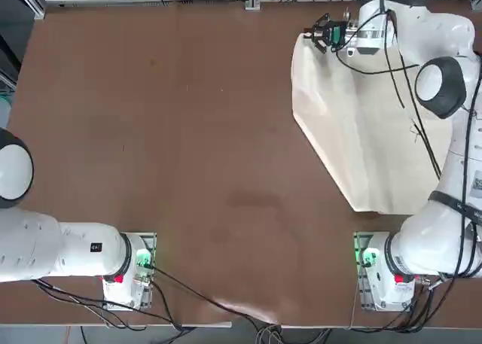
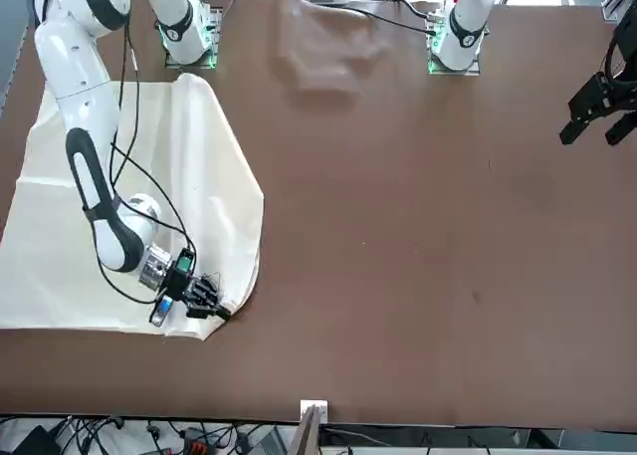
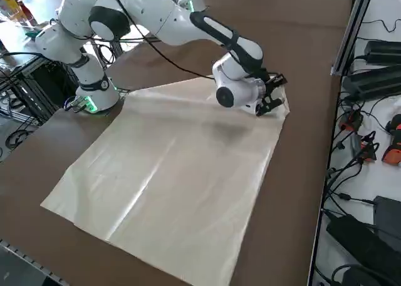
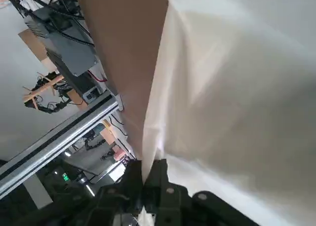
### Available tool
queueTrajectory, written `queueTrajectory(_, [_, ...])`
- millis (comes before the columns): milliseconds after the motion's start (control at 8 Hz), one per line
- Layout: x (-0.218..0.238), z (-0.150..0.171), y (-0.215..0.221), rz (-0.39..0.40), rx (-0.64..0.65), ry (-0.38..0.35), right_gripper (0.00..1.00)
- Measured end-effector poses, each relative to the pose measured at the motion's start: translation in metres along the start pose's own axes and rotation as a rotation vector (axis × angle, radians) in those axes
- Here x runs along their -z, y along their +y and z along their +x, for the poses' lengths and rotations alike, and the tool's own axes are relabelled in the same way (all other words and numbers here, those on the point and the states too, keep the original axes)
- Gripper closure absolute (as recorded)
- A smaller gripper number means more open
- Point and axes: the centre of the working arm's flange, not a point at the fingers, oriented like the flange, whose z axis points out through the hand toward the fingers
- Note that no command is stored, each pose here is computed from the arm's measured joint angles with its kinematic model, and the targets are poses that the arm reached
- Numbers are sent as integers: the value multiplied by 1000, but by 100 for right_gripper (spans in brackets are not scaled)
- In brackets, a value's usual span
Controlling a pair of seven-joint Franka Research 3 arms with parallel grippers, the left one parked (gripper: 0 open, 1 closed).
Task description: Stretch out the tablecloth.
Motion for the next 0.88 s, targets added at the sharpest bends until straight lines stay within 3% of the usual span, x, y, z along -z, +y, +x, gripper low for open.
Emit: queueTrajectory(875, [-26, -14, 4, -4, -6, -22, 90])
